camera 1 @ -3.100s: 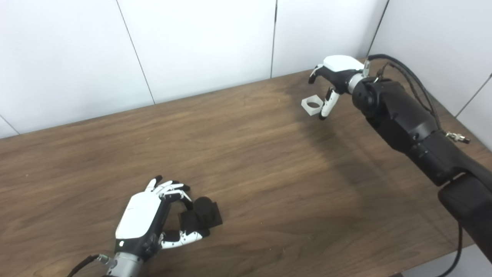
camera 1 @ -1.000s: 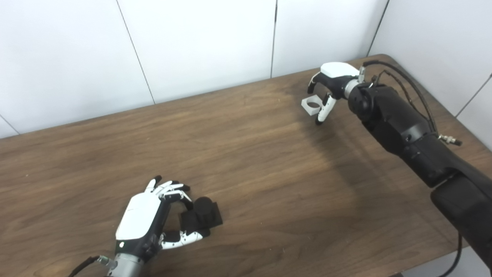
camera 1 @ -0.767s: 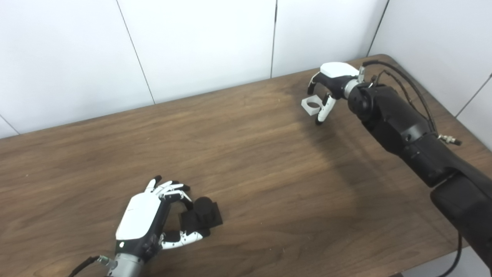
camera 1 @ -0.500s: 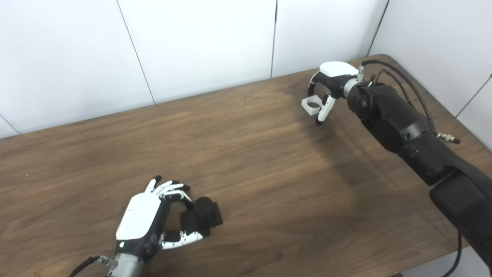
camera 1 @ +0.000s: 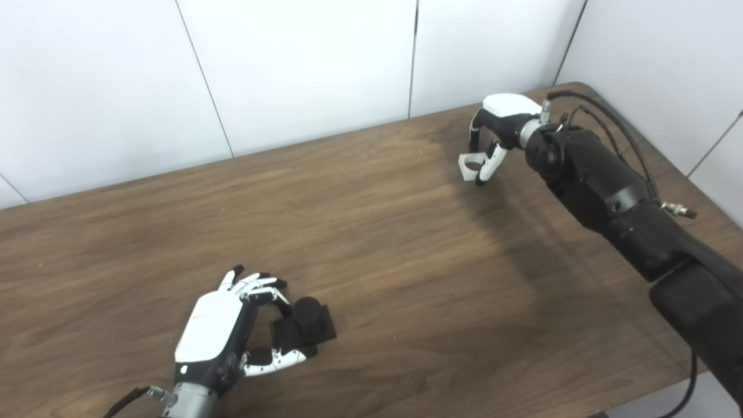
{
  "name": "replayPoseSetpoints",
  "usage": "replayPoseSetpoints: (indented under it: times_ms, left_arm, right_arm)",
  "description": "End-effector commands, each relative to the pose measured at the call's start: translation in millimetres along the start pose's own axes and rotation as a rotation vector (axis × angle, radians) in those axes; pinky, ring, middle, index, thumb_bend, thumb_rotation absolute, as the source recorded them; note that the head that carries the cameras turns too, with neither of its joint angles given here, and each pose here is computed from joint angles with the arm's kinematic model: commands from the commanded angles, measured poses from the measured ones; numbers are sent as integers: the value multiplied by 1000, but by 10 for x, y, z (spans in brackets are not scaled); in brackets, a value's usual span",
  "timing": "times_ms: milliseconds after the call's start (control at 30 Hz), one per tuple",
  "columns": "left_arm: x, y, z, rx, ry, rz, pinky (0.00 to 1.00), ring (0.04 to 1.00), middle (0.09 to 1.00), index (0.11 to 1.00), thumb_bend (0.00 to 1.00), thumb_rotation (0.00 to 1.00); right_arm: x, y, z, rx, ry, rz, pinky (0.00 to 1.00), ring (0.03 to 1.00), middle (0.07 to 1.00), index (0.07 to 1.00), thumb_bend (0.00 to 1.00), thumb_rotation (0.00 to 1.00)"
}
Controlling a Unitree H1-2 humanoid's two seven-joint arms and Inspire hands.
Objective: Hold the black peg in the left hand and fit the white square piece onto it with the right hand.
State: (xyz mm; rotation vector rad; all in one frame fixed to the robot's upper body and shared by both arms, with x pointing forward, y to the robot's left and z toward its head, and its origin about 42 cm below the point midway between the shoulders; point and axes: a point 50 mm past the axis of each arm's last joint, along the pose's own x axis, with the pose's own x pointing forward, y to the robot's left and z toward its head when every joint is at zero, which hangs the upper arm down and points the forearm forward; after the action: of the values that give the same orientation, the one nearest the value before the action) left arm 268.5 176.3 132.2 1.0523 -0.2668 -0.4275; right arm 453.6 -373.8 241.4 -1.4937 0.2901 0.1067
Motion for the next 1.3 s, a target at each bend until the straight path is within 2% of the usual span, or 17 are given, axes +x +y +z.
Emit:
replayPoseSetpoints:
  times_ms: [0,500,867,1100,1267]
  left_arm:
    - [-54,-78,-72,10,44,-52,1000,848,768,484,522,52]
    - [-52,-80,-65,19,45,-58,1000,849,768,484,522,52]
    - [-39,-107,-49,18,42,-68,1000,851,770,484,523,53]
    - [-34,-137,-19,15,44,-69,1000,853,771,484,523,54]
    - [-17,-175,18,7,42,-80,1000,861,776,485,523,53]
  right_arm:
    - [-22,-206,-46,-2,-2,-70,934,933,809,485,524,131]
    - [-79,-136,-64,3,-14,-73,922,941,799,485,524,129]
    - [-385,-148,226,-34,-162,-138,952,926,813,485,524,130]
    - [-605,-246,460,-77,-267,-181,952,936,801,485,524,133]
    - [-815,-342,715,-111,-373,-197,960,939,801,484,524,133]
